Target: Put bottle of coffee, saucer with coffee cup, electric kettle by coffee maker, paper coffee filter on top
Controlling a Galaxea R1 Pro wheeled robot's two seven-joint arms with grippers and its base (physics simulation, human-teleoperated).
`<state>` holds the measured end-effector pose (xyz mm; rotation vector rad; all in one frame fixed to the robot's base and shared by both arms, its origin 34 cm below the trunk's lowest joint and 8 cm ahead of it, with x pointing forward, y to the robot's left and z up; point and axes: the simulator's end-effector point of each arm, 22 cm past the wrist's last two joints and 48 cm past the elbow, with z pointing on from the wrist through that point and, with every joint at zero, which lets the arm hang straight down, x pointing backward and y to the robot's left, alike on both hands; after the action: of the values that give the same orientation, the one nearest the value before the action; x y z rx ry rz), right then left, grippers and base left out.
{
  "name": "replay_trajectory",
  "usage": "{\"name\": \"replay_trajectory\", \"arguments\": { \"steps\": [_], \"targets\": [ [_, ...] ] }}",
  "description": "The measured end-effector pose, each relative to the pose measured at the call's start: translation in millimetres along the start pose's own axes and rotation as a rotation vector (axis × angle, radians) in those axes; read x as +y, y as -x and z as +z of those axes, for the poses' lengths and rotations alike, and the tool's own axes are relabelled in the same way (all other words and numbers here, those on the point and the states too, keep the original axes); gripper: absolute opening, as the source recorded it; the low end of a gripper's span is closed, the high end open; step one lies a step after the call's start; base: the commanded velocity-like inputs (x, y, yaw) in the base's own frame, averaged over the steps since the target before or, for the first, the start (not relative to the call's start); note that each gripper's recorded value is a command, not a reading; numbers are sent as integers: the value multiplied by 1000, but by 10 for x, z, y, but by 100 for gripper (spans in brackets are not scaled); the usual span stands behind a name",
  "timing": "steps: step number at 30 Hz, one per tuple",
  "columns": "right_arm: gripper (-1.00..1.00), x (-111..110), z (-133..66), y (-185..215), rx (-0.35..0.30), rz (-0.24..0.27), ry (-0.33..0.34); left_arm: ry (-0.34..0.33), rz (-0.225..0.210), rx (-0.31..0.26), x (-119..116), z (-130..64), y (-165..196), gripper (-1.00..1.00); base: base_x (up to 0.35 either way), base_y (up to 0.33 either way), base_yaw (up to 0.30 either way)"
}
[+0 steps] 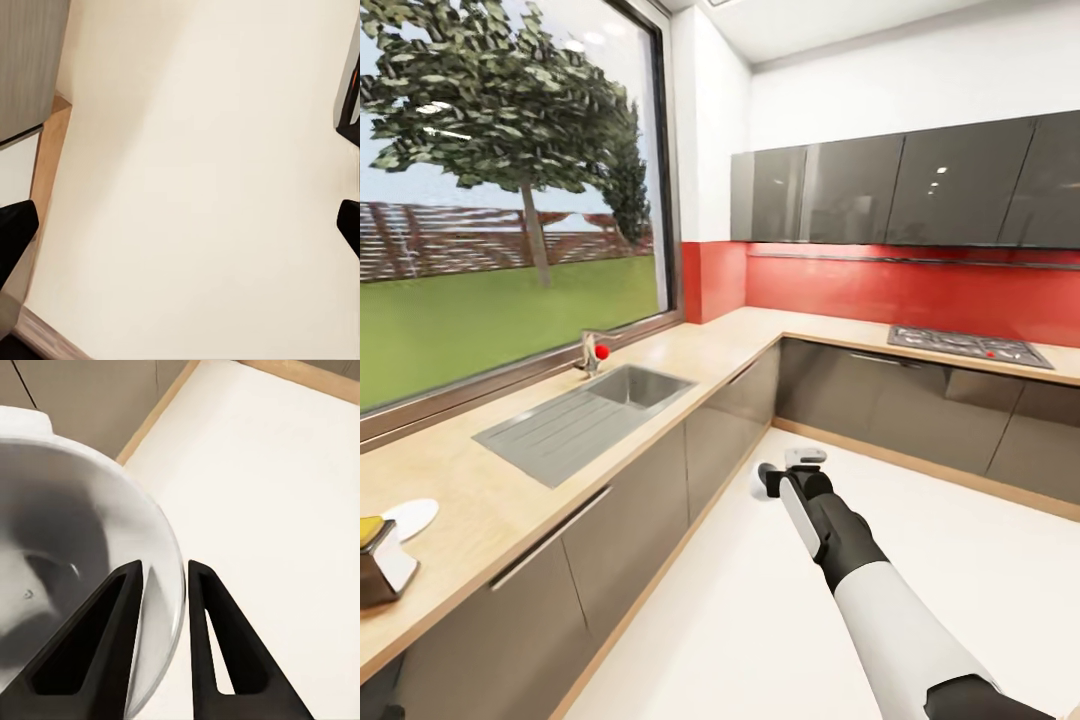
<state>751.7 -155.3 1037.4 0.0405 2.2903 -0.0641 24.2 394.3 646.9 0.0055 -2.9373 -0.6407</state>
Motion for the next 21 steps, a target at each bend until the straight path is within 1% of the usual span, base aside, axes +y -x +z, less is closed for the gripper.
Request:
{"name": "replay_trajectory", "arguments": {
  "steps": [7,21],
  "targets": [
    [-100,-8,-14,33,-8,5,-1,1,-1,-3,4,0,6,100,293,-112,0],
    [-100,-19,-21,51,-11,11,-2,1,-3,-2,-2,-1,5,100,308,-18,0]
  ]
}}
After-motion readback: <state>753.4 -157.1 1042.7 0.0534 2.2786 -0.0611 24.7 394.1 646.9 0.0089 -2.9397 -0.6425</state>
